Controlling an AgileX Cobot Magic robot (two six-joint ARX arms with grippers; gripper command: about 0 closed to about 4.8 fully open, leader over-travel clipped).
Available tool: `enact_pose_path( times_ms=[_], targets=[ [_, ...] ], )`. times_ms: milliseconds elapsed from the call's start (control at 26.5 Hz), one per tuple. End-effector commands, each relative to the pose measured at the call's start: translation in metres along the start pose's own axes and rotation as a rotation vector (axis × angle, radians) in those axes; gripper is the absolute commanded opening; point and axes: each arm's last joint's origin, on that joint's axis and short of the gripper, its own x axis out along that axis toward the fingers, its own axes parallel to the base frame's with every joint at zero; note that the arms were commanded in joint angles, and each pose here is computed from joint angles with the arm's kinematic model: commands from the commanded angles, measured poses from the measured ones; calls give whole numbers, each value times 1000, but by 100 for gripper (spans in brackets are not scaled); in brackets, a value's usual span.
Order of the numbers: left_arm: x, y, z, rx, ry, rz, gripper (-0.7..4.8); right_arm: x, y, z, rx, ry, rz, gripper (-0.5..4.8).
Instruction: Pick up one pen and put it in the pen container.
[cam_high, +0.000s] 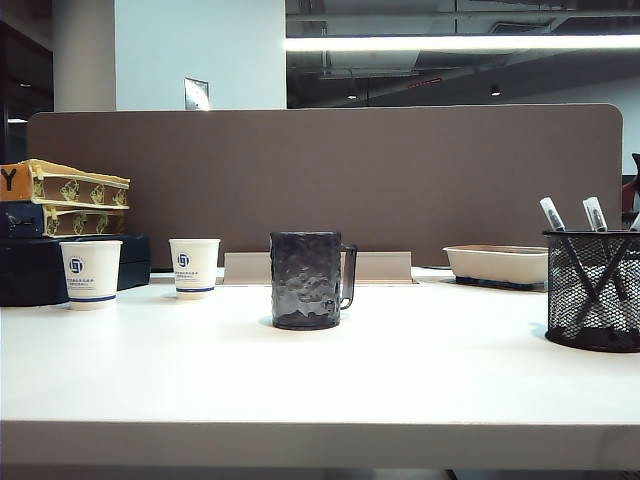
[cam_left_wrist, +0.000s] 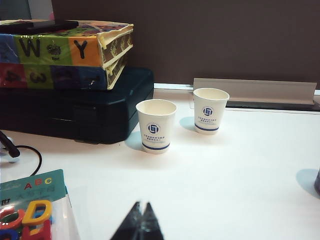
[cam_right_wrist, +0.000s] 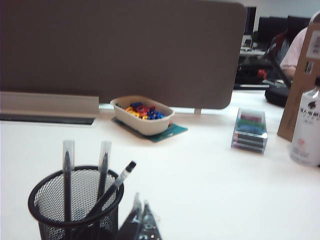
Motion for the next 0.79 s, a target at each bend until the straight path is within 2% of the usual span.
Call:
enact_pose_path(
  times_ms=[38, 792],
  targets=[
    [0, 0, 2, -3, -16, -5, -6, 0, 0, -2, 65, 5, 2, -1],
    [0, 0, 2, -3, -16, -4, -6, 0, 0, -2, 85, 8, -1, -1]
  ],
)
